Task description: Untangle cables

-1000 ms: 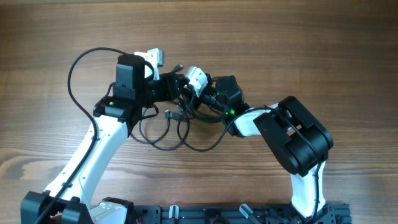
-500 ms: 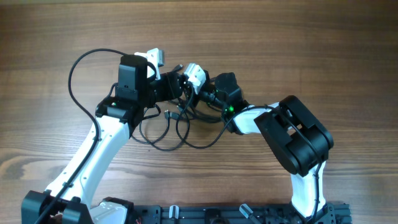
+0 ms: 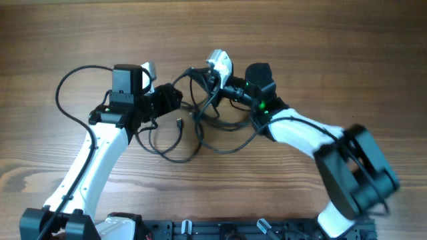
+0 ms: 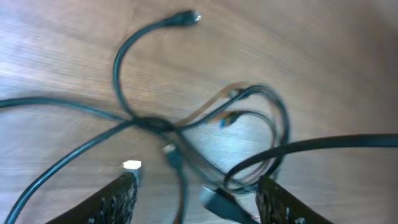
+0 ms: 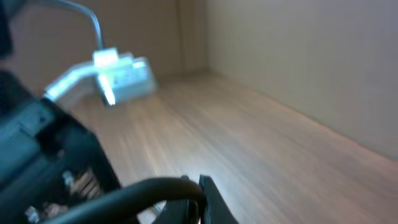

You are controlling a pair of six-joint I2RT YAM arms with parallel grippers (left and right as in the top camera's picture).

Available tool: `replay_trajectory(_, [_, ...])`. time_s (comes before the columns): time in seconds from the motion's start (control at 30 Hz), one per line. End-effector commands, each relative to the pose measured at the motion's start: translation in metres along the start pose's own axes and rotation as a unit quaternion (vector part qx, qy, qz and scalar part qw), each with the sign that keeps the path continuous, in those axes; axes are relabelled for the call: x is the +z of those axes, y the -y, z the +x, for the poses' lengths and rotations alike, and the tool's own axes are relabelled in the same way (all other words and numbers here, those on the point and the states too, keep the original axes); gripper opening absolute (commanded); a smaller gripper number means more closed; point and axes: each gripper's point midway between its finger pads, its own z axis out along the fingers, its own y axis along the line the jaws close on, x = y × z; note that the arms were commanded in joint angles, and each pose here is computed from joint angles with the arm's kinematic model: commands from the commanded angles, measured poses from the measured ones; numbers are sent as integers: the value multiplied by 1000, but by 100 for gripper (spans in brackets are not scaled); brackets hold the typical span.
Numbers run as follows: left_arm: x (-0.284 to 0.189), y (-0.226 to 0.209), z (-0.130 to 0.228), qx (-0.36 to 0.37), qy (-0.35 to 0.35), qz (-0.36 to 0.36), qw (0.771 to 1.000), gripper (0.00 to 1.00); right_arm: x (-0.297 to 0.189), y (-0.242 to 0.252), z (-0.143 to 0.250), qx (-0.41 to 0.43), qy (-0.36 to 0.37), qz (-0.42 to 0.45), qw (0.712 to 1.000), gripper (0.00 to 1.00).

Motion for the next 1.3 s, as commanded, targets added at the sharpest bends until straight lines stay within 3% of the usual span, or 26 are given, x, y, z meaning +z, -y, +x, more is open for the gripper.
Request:
replay_trajectory(0.0, [-2, -11, 3, 24, -5, -30, 999, 66, -23, 15, -50, -50, 14, 95, 994, 4])
replay_trajectory(0.27, [1, -20, 11, 19, -15, -42, 999, 79, -101, 27, -159, -131, 92, 251, 954, 4])
replay_trajectory(0.37, [1, -20, 11, 19, -16, -43, 999, 82, -126, 26, -179, -158, 94, 289, 939, 4])
replay_trajectory(0.47, [1, -22, 11, 19, -13, -50, 999, 85, -148, 35, -179, -183, 46, 341, 921, 4])
replay_trajectory(0.53, [1, -23, 11, 19, -13, -52, 998, 86, -167, 44, -180, -205, 5, 389, 898, 4])
replay_trajectory(0.67, [1, -23, 11, 19, -13, -52, 998, 87, -229, 57, -202, -250, -45, 505, 825, 4])
replay_trajectory(1.03, [1, -23, 11, 19, -13, -52, 998, 91, -324, 16, -285, -332, 10, 582, 743, 4])
replay_trajectory(1.2, [1, -23, 11, 20, -14, -52, 998, 85, -325, 15, -305, -343, 15, 587, 734, 4])
replay_trajectory(1.27, [2, -17, 14, 80, -20, -44, 996, 86, -319, 19, -302, -349, 4, 585, 732, 4])
